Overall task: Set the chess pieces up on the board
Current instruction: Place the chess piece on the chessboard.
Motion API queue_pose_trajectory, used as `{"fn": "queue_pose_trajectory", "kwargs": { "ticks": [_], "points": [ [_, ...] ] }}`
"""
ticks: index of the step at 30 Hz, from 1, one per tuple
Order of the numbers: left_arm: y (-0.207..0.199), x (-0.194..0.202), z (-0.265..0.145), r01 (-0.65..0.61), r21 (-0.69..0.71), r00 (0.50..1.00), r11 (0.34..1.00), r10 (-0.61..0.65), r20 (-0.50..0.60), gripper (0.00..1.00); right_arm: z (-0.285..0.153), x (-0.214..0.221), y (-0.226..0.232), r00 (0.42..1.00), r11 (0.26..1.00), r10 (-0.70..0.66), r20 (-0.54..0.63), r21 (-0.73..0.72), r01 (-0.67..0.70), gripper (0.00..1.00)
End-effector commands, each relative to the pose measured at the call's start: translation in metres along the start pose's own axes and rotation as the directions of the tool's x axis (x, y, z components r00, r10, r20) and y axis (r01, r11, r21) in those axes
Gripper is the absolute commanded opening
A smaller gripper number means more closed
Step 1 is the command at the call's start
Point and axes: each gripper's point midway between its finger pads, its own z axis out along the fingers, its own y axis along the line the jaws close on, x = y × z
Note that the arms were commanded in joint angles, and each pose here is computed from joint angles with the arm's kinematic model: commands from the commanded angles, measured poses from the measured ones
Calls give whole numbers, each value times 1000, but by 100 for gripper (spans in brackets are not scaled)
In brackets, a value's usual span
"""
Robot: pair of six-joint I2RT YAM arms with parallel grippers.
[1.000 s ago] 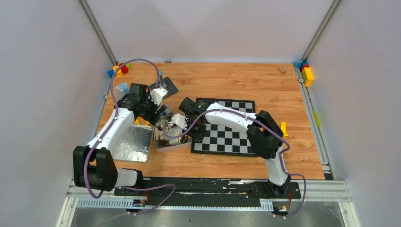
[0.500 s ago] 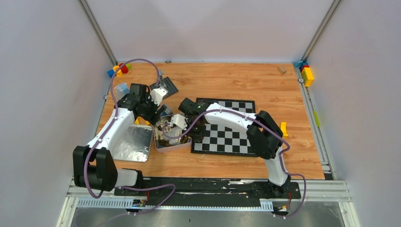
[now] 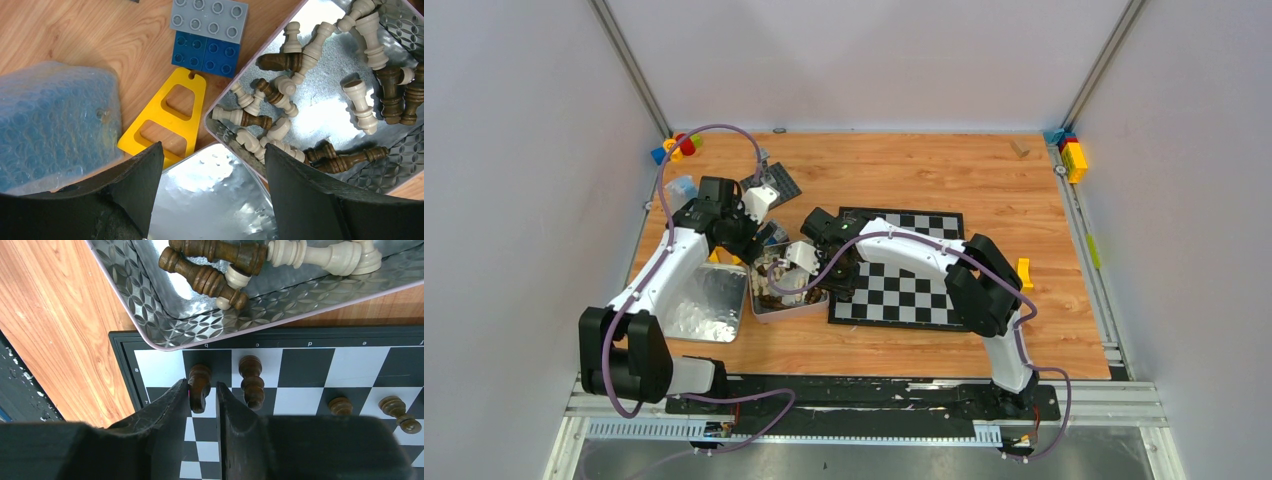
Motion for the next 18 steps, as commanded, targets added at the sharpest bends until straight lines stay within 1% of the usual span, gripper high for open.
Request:
{"fn": "queue_pose_trajectory", "kwargs": {
  "ticks": [1,5,9,13,18],
  "points": [
    [2,-5,0,12,4,1000,1000,-12,21,81,0,-10,-6,1000,1000,8,27,26,-8,30],
    [2,-5,0,11,5,1000,1000,-11,20,81,-6,-17,-7,998,999,12,54,31,-14,35],
    [2,-5,0,10,2,1000,1000,-10,19,82,-17,-27,-7,995,999,22,99,40,-26,43],
    [2,-7,-3,10,0,999,1000,-10,31,82,-37,-39,-9,985,998,36,169,50,-45,52],
    [-2,-13,-10,9,8,997,1000,-10,71,83,-75,-53,-13,955,995,62,291,53,-80,54]
  ]
}}
